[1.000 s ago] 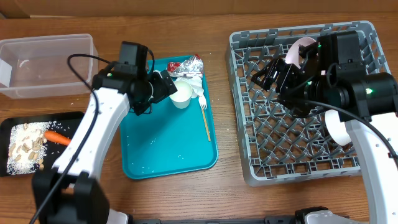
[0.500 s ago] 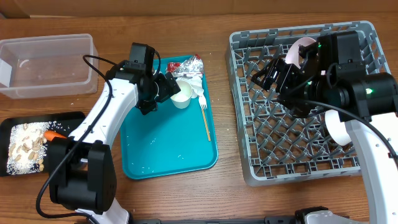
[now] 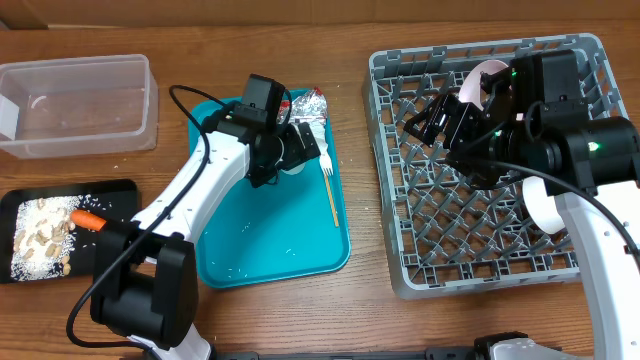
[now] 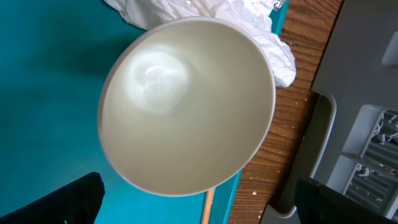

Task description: Sort waste into correct bins and load items into the dishwasher rack

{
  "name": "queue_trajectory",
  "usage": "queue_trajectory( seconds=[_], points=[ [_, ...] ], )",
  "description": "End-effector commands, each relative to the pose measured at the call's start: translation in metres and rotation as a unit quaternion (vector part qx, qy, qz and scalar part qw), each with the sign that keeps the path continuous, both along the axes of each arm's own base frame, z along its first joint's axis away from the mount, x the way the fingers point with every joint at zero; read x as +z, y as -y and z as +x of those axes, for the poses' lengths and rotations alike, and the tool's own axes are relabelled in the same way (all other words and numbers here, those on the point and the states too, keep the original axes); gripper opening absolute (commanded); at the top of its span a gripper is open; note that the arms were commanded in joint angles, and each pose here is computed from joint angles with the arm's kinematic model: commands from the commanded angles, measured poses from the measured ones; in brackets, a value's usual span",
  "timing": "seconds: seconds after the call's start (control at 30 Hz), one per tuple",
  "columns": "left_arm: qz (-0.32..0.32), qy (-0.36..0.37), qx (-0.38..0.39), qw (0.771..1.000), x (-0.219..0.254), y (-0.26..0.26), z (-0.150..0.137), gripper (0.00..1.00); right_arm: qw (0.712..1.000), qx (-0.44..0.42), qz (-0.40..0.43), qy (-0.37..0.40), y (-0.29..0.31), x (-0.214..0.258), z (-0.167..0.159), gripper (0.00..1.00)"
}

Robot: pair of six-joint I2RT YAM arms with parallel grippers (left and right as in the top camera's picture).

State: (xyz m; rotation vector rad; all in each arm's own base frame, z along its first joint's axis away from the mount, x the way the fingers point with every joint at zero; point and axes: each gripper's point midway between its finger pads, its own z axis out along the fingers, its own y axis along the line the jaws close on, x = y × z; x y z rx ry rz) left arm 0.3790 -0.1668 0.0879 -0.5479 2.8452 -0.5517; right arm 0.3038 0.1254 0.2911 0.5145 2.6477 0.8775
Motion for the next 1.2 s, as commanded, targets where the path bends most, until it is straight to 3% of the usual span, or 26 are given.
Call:
queue_trajectory(
  seconds=[0.0,1.17],
  points=[
    [0.001,-0.006,0.009,1.0,-0.0039,-0.0023,0.0011,1.0,1.0,0.004,0.0,0.01,-0.0008,0.0048,0.0014,1.0],
    [0.004,-0.015,0.01,1.0,-0.0054,-0.0039,-0.0025,1.0,1.0,0.004,0.0,0.01,-0.0008,0.0048,0.0014,1.0]
  ],
)
